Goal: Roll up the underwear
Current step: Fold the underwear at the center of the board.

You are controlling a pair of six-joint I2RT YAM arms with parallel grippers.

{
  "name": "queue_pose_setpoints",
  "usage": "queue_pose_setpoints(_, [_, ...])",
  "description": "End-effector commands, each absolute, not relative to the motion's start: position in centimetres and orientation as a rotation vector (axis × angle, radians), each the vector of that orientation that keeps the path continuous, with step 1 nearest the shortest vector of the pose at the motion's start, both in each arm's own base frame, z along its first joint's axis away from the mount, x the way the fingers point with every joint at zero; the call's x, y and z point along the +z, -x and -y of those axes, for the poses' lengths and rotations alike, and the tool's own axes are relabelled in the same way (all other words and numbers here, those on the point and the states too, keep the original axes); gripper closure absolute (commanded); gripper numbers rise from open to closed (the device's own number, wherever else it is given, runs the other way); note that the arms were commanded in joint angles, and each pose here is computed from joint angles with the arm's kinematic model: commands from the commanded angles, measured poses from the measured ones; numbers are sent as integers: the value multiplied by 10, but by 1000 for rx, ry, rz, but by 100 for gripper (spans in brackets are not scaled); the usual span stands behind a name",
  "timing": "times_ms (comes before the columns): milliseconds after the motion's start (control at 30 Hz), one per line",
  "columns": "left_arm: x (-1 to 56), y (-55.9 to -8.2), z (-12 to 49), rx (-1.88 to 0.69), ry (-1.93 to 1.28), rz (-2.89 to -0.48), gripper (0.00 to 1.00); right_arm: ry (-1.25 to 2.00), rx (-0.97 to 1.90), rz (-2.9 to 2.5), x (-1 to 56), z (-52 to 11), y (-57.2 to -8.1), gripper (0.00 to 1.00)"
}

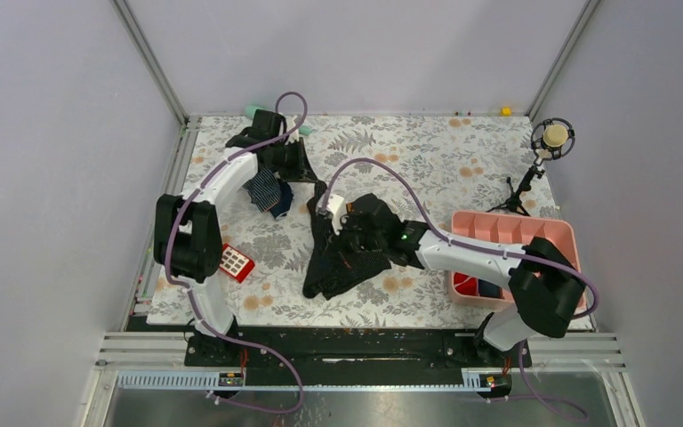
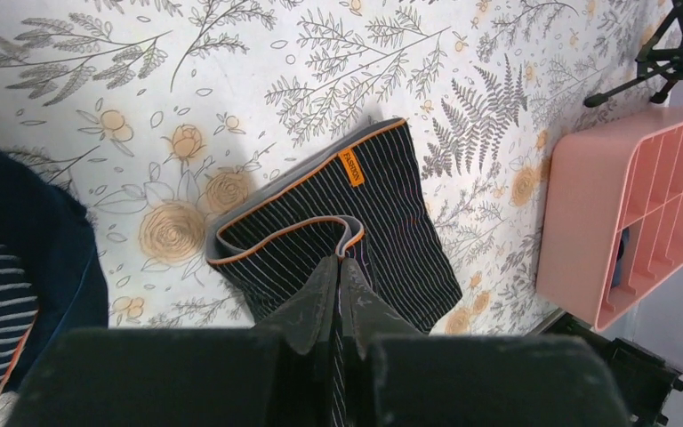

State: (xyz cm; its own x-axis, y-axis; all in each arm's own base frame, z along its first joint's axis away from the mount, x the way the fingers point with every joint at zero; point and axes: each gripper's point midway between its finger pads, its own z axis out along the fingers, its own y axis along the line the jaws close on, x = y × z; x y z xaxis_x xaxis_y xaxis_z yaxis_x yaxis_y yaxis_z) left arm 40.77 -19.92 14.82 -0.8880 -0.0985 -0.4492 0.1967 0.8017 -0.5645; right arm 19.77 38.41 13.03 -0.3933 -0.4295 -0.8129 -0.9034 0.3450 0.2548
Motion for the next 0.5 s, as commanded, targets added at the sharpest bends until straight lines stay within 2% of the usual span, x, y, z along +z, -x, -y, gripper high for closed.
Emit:
queue_pose_setpoints(0, [157,-426,217,-830,-83,-2484,100,1048,987,-1888,155,-375,-204,100])
queue_pose_setpoints(467, [150,-429,234,-793,-89,-2502,100,851,946,-2041,134,-319,-216,100])
